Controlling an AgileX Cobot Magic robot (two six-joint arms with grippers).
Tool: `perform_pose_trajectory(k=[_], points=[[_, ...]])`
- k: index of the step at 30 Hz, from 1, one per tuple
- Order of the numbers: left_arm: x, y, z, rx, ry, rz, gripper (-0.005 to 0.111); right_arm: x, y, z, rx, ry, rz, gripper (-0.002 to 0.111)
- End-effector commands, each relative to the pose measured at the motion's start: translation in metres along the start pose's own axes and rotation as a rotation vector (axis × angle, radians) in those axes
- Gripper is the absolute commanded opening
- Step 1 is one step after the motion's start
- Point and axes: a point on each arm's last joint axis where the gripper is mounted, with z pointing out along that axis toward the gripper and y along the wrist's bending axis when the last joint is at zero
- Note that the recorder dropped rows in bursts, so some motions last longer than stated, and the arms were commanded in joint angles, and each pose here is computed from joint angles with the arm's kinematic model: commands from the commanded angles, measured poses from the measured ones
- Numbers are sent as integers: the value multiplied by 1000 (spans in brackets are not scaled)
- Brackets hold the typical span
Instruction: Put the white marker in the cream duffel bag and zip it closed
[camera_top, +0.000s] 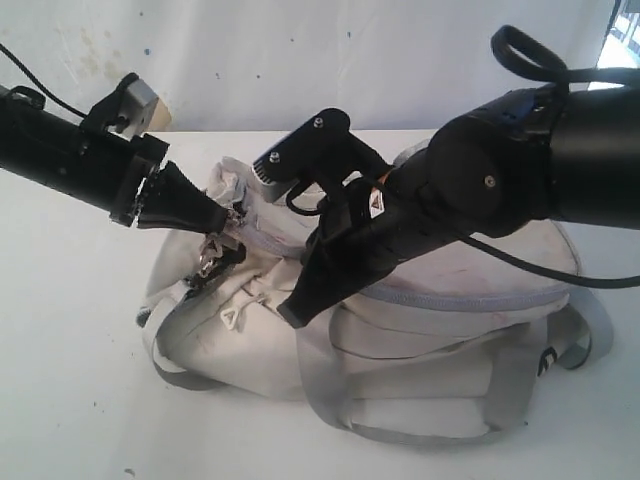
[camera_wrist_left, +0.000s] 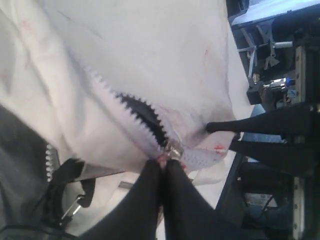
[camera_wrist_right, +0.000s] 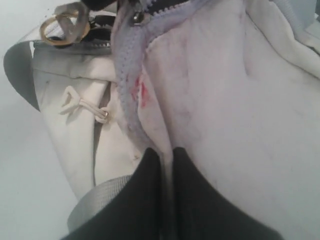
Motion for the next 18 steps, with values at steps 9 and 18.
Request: perform_pose_trajectory(k=[9,18], points=[[-25,-5,-23,104,-302,-88,0,25,-2,-3,-6,236,-56,0],[3,12,-15,-120,32,173,0,15,-4,-1,26,123,35,0]])
